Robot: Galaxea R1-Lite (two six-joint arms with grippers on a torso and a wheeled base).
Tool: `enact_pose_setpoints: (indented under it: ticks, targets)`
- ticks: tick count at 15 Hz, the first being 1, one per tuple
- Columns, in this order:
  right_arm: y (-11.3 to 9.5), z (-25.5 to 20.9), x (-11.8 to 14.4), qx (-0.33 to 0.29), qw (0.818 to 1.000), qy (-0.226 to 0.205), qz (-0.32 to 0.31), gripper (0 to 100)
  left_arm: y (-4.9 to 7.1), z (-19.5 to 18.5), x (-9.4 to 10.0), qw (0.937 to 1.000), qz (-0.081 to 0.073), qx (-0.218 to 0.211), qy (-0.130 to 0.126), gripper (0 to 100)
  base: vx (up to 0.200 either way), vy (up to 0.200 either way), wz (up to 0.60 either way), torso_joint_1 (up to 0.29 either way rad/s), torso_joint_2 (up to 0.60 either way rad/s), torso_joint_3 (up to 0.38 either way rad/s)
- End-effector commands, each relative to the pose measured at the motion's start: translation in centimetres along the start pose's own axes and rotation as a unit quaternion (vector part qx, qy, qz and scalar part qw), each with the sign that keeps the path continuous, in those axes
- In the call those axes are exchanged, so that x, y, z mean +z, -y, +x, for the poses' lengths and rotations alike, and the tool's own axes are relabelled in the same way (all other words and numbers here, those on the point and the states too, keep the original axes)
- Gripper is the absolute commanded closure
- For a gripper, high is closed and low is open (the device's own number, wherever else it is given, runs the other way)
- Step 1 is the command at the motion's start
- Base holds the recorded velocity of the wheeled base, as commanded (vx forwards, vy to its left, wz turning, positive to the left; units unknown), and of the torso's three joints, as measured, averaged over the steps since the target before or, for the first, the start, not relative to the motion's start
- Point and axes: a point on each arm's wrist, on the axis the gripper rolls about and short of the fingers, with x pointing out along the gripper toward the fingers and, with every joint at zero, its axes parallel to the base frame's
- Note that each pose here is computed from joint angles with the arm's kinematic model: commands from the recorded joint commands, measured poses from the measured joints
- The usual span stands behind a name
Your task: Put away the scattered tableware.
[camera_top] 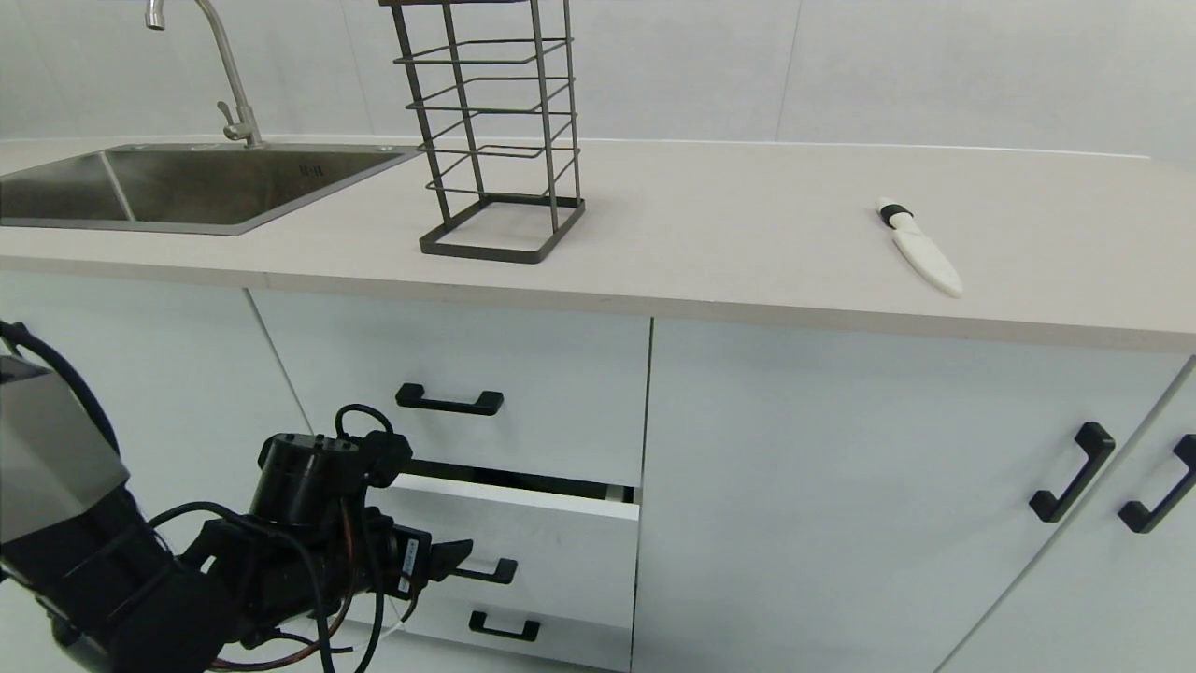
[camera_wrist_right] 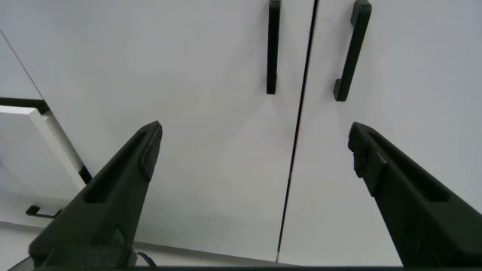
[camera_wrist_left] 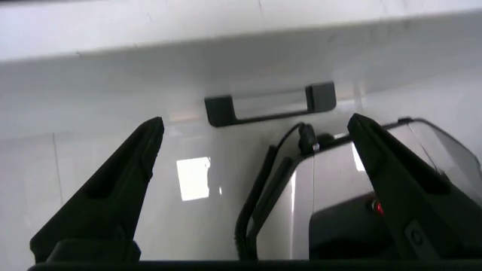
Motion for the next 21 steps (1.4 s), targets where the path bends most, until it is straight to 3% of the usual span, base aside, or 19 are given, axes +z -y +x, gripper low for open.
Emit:
enact_pose_setpoints:
  ticks: [1, 4, 9, 11, 13, 17, 19, 20, 21]
  targets:
    - [0.0, 0.0, 0.0, 0.000, 1.000, -0.001, 0.000, 0, -0.1, 0.0, -0.3, 0.9999, 0.000, 0.000, 0.014, 0, 0.000, 0.000, 0.00, 0.000, 0.00, 0.000]
    - [0.0, 0.0, 0.0, 0.000, 1.000, -0.001, 0.001, 0, -0.7, 1.1, -0.1, 0.9985, -0.007, 0.006, 0.054, 0, 0.000, 0.000, 0.00, 0.000, 0.00, 0.000]
    - [0.0, 0.0, 0.0, 0.000, 1.000, -0.001, 0.005, 0, -1.0, 1.0, -0.1, 0.9979, -0.011, 0.007, 0.064, 0, 0.000, 0.000, 0.00, 0.000, 0.00, 0.000]
    - [0.0, 0.0, 0.0, -0.001, 1.000, 0.000, 0.008, 0, -0.9, 0.1, -1.1, 0.9985, -0.010, 0.007, 0.053, 0, 0.000, 0.000, 0.00, 0.000, 0.00, 0.000]
    - [0.0, 0.0, 0.0, -0.001, 1.000, 0.000, 0.007, 0, -0.6, -2.0, -1.8, 0.9982, -0.007, 0.004, 0.059, 0, 0.000, 0.000, 0.00, 0.000, 0.00, 0.000]
    - [0.0, 0.0, 0.0, -0.001, 1.000, 0.000, 0.005, 0, -1.1, -6.2, -1.2, 0.9902, -0.013, 0.012, 0.139, 0, 0.000, 0.000, 0.00, 0.000, 0.00, 0.000]
    - [0.0, 0.0, 0.0, -0.002, 1.000, -0.001, 0.002, 0, -1.0, -7.5, -1.9, 0.9889, -0.012, 0.011, 0.148, 0, 0.000, 0.000, 0.00, 0.000, 0.00, 0.000]
    - [0.0, 0.0, 0.0, -0.002, 1.000, -0.001, 0.002, 0, -0.9, -8.3, -1.7, 0.9860, -0.011, 0.010, 0.166, 0, 0.000, 0.000, 0.00, 0.000, 0.00, 0.000]
    - [0.0, 0.0, 0.0, -0.002, 1.000, -0.001, 0.003, 0, -0.8, -9.6, -1.2, 0.9789, -0.009, 0.007, 0.204, 0, 0.000, 0.000, 0.00, 0.000, 0.00, 0.000]
